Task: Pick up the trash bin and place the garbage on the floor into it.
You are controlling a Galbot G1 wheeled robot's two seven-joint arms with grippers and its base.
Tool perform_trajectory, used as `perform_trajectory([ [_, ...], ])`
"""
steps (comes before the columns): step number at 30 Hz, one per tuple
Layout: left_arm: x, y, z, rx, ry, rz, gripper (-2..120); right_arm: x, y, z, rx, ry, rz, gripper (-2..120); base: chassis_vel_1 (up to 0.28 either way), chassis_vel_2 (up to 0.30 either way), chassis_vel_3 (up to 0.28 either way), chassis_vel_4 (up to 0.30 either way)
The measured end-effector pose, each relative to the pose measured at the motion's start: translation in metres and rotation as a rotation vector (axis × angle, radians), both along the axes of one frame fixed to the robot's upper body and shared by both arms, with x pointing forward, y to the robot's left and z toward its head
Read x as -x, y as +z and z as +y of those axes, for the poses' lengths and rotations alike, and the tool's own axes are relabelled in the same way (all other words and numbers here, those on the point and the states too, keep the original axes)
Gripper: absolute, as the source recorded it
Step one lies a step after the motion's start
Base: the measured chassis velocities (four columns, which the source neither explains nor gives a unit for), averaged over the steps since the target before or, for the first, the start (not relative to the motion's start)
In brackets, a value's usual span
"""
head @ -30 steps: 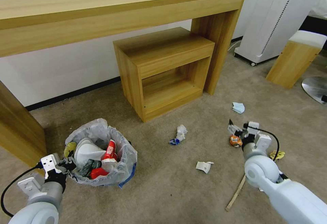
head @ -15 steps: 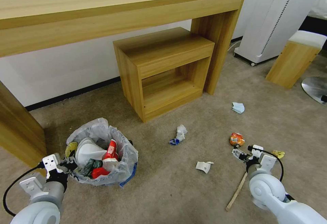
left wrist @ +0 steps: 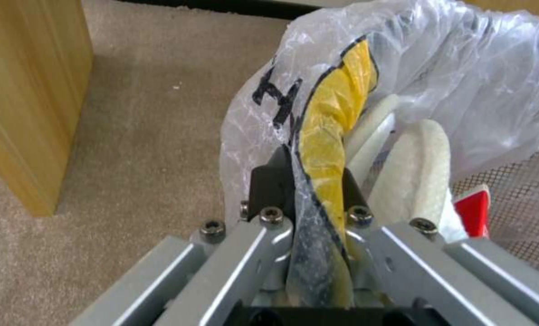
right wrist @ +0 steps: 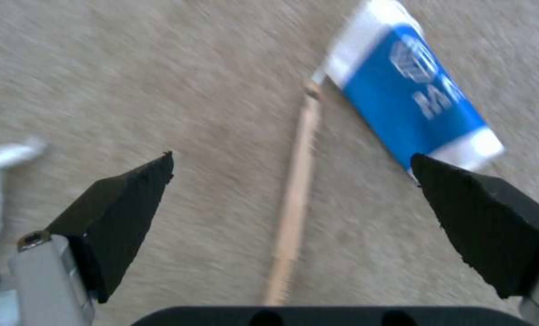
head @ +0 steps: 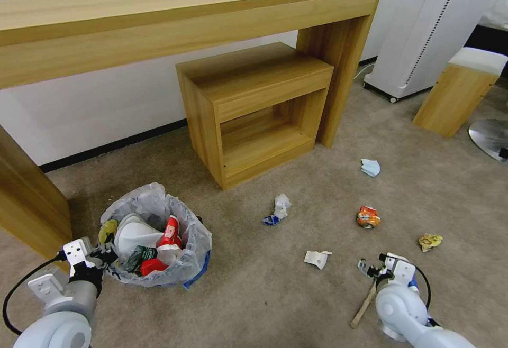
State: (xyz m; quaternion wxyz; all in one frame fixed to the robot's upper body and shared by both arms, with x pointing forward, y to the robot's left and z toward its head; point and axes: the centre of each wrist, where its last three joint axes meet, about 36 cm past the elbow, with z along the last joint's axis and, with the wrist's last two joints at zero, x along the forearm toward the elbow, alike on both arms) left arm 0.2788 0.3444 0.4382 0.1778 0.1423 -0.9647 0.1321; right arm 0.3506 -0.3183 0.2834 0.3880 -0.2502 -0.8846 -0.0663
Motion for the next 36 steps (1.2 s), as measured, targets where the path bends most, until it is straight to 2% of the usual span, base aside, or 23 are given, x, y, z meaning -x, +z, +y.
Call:
perform_trajectory([
  [9,-0.004,-0.004,0.001,0.009,0.003,0.001,3,0.011,-0.033,-0.017,0.053,-0.045,0.037,98,0.0,0.0,0.0,0.0],
  [24,-0.005,-0.001,0.002,0.016,0.004,-0.005,3,0.007,-0.061,0.002,0.055,0.051,0.015,90,0.0,0.0,0.0,0.0],
  [36,-0.006,0.0,0.001,0.025,0.0,-0.011,3,0.022,-0.079,-0.002,0.086,0.08,0.023,81,0.0,0.0,0.0,0.0],
])
